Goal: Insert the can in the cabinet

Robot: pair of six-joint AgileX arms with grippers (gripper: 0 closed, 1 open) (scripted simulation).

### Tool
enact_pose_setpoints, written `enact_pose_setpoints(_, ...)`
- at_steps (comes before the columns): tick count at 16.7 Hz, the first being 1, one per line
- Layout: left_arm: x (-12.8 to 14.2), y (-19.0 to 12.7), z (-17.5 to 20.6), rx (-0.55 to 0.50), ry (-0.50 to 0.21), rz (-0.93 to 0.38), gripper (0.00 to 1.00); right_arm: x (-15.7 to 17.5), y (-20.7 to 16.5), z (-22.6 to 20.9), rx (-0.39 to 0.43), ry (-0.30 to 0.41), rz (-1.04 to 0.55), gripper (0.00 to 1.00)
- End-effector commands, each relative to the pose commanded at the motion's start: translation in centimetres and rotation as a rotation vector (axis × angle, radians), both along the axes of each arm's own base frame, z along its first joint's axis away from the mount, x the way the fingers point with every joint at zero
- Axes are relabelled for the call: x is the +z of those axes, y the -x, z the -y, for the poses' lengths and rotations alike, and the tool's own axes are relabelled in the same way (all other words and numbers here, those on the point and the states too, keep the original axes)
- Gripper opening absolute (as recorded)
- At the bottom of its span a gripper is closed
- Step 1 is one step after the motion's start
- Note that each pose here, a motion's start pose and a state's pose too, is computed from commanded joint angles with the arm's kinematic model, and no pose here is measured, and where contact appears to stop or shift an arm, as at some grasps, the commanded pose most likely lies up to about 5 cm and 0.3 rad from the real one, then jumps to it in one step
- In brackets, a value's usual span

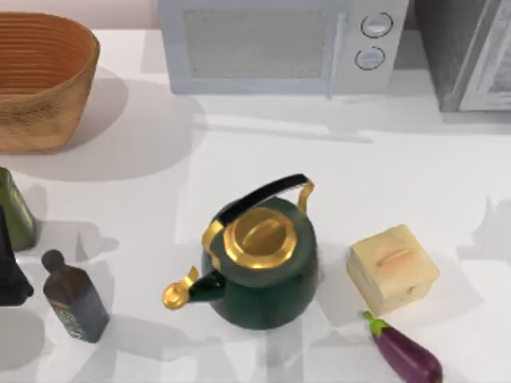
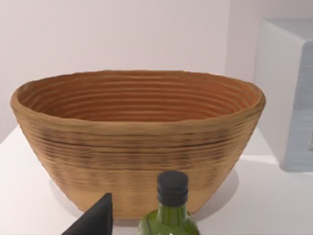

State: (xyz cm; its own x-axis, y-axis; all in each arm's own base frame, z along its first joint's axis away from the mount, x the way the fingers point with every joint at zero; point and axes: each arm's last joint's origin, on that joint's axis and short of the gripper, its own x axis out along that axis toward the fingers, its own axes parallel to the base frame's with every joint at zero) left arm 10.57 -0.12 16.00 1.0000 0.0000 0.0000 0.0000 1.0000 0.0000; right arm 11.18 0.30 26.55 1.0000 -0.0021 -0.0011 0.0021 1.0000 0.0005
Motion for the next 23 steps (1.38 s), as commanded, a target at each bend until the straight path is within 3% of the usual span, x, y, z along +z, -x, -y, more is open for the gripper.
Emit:
enact_pose_setpoints(7, 0.0, 0.0, 0.0, 0.000, 0.000, 0.000, 1.00, 13.5, -4.6, -1.2, 0.000, 0.001, 0.001, 0.00)
enact_pose_setpoints(12, 0.0, 0.0, 0.0, 0.000, 0.000, 0.000, 1.00, 20.5, -9.6, -2.7, 0.001, 0.000, 0.002, 0.00)
enact_pose_setpoints(17, 0.0, 0.0, 0.0, 0.000, 0.000, 0.000, 1.00, 23.9, -13.6, -4.1, 0.002, -0.001, 0.001, 0.00)
enact_pose_setpoints(23, 0.0, 0.0, 0.0, 0.000, 0.000, 0.000, 1.00, 24.5, -14.4, -4.4, 0.002, -0.001, 0.001, 0.00)
